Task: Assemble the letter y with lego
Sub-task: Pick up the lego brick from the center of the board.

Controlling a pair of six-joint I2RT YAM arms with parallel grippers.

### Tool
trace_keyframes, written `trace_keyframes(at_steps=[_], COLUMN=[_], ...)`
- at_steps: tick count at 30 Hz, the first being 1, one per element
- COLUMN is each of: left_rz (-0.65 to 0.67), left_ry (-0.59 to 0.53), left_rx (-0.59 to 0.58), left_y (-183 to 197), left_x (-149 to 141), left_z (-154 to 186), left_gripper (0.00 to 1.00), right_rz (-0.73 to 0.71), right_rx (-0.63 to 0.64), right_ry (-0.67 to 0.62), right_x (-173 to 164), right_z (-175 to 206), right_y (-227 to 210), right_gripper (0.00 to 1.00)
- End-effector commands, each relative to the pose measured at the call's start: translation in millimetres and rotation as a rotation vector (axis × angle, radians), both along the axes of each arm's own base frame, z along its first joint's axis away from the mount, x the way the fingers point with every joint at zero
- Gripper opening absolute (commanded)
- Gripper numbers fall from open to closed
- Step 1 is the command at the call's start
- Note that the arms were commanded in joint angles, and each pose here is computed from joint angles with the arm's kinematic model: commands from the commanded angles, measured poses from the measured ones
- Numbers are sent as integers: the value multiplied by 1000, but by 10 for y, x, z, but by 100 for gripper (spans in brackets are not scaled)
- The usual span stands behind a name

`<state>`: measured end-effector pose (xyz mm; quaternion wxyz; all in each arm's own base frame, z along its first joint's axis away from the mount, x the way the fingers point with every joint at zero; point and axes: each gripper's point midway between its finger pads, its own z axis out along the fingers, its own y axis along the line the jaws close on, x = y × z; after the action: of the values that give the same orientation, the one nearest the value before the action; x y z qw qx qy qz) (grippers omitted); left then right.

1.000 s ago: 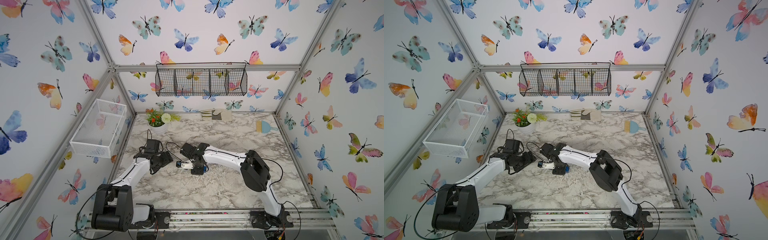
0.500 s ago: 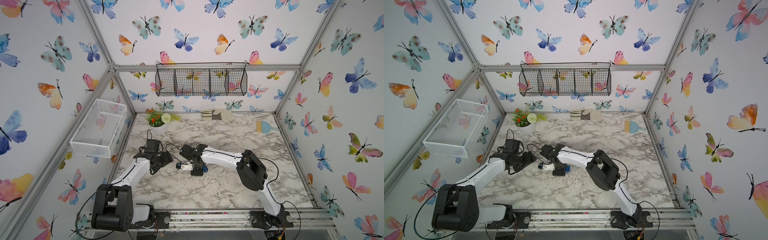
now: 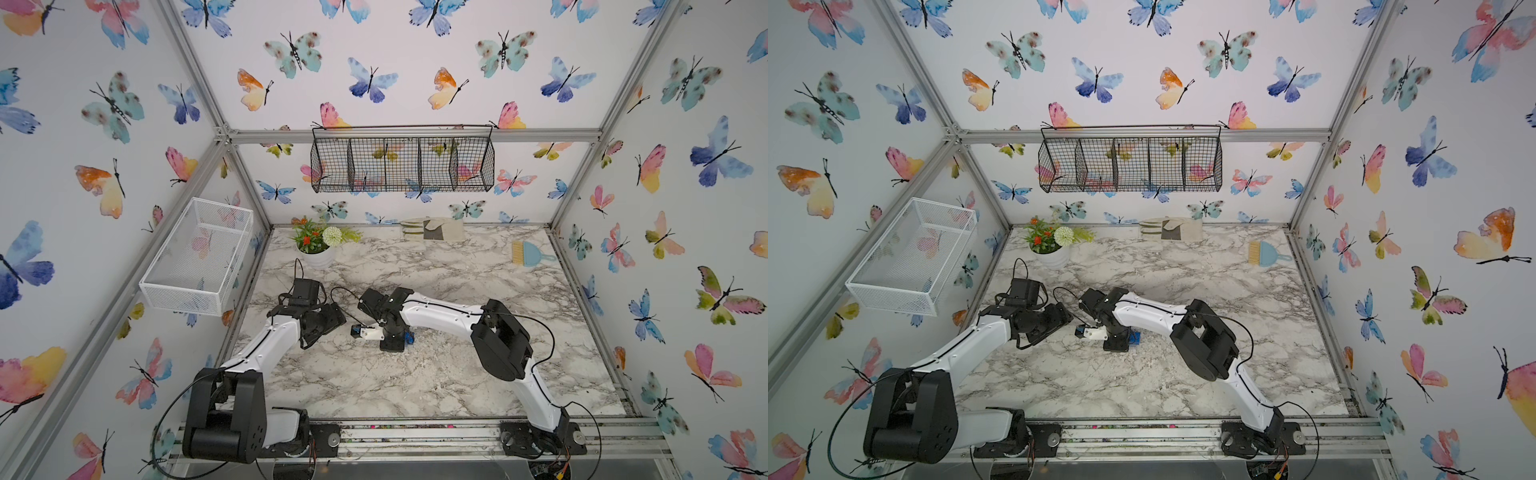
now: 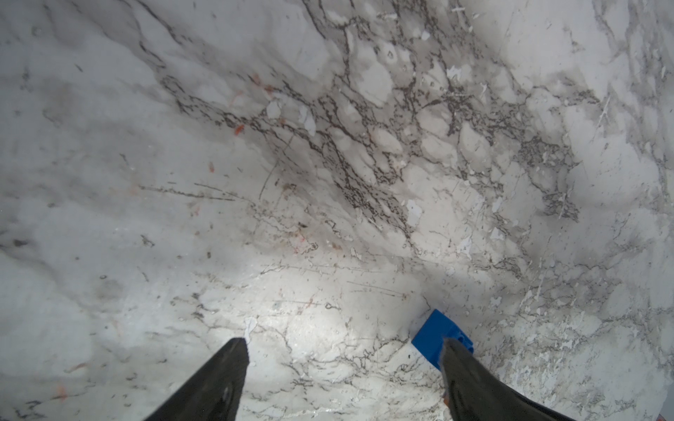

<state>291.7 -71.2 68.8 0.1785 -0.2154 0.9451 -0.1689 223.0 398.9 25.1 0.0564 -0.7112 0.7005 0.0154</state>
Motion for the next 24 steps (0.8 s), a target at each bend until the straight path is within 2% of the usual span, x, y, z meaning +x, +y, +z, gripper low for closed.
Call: trace_keyframes(at_steps=[1, 5, 12, 16, 18, 20, 24], left_rz=[8, 6, 2, -6, -22, -62, -137], left_ry=[6, 5, 4, 4, 3, -2, 20], left_rx=[16, 14, 15, 17, 24, 35, 68], left_y=[28, 20, 15, 12, -7, -94, -321], left_x=[-38, -39, -29, -24, -27, -30, -51], left_z=[-24, -18, -4, -9, -20, -41, -158], left_gripper=[84, 84, 84, 84, 84, 84, 84], right_rz=[-3, -4, -9, -24, -48, -108, -306], right_rx=[-35, -38, -34, -34, -43, -43, -36], right_ry=[43, 47, 42, 11, -50, -127, -177], right_x=[-76, -75, -64, -14, 85, 255, 619], right_z=[-102, -109, -79, -11, 76, 199, 437], right_y=[-28, -25, -13, -24, -75, -157, -441], right_gripper=[41, 36, 22, 21, 20, 19, 16])
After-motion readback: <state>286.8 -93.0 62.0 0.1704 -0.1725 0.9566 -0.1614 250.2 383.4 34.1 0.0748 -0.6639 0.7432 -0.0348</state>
